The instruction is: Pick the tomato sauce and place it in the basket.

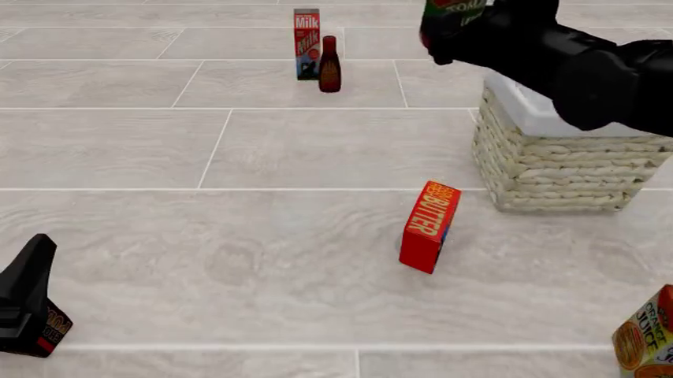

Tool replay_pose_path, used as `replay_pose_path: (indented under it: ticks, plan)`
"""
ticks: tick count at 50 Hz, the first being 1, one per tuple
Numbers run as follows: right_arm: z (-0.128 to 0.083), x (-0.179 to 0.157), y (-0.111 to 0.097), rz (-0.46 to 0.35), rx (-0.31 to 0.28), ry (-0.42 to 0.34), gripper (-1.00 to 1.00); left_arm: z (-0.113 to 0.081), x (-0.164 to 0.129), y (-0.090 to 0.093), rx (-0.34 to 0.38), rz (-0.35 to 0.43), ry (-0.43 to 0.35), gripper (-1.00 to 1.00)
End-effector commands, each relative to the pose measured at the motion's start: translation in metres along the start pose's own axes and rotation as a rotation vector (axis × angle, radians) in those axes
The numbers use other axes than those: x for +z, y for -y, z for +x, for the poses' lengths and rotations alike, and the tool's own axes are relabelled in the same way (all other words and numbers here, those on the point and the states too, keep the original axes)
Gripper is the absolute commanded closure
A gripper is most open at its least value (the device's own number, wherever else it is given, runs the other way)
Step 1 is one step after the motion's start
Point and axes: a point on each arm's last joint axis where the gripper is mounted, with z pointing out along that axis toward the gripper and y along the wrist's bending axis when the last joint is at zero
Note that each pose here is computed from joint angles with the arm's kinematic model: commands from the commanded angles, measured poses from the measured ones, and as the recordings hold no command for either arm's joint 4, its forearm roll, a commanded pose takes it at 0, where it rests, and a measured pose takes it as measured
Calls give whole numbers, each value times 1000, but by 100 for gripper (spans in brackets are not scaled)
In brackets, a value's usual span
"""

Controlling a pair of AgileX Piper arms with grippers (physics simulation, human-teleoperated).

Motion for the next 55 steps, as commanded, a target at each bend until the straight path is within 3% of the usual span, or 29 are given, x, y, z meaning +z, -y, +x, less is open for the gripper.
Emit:
replay_pose_path:
  ticks: [1,41,55]
  plan:
    - [-5,-7,32,93,36,16,100,0,0,0,0,0,0,-100]
    - [-1,-20,127,367,95,36,100,0,0,0,0,0,0,-100]
    - [3,-21,150,428,108,29,100,0,0,0,0,0,0,-100]
